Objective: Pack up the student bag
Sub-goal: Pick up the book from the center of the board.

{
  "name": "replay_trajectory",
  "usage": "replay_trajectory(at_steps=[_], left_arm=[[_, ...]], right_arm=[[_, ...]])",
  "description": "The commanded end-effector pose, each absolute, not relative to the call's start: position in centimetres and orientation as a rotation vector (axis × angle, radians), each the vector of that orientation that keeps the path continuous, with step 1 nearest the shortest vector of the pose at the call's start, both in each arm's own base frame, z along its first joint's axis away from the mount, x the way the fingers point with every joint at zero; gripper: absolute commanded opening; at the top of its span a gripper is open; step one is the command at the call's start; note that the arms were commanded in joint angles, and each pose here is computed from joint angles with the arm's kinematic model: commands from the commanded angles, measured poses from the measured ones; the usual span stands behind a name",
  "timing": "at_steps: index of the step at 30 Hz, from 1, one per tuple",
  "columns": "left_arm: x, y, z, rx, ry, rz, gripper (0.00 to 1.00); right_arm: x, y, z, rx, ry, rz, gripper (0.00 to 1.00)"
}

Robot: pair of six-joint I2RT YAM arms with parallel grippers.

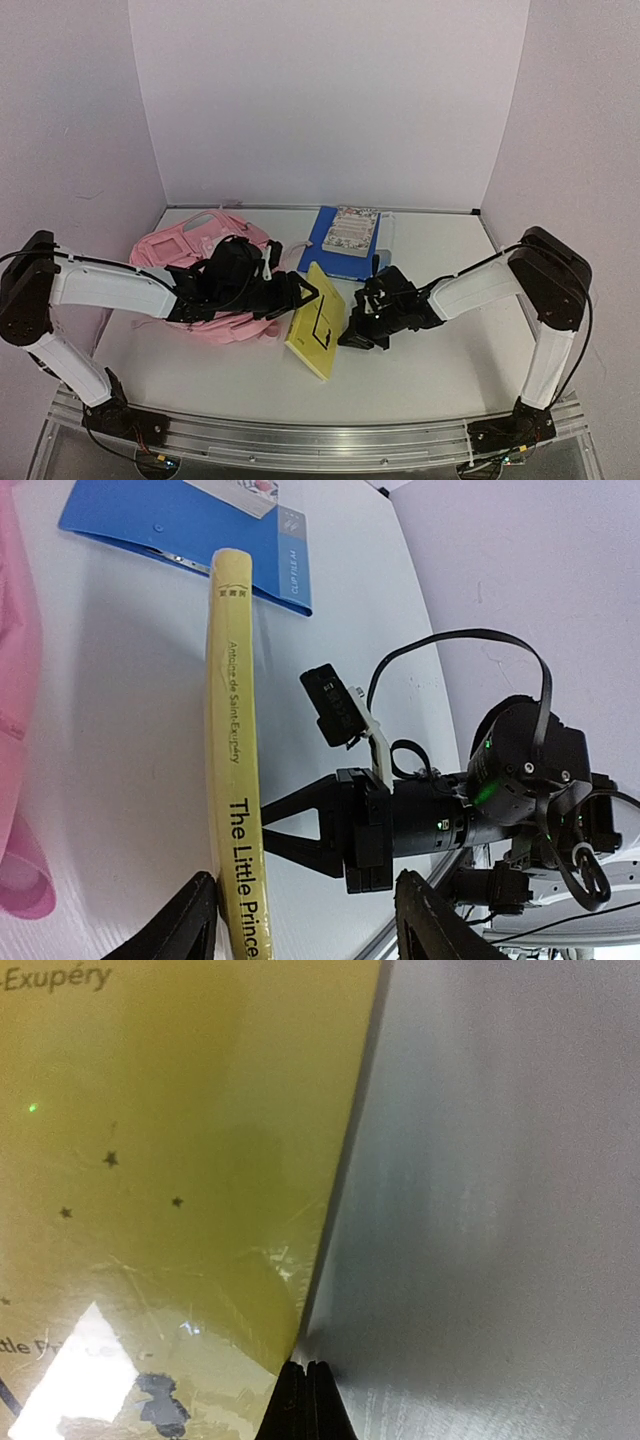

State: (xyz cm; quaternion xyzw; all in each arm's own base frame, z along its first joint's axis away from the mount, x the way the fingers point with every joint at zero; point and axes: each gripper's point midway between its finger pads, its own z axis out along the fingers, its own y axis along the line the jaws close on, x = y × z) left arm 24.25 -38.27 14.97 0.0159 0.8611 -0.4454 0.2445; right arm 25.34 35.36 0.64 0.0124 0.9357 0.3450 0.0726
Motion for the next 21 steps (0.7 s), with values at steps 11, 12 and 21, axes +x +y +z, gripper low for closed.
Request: replay_trajectory(at_steps=[11, 12, 21], left_arm=[[23.6, -28.2, 14.5, -0.206, 2.359, -0.974, 0.65], [23.5, -27.5, 14.3, -0.22, 2.379, -0.951, 0.66], [21.9, -22.8, 11.3, -0.358, 2.519, -0.822, 0.71]], right_arm=[[27.9, 42.2, 1.2, 0.015, 2.709, 1.149, 0.0], [28.0, 42.2, 1.0, 0.02, 2.709, 1.147, 0.0], [27.9, 42.3, 0.6, 0.028, 2.714, 1.132, 0.0]])
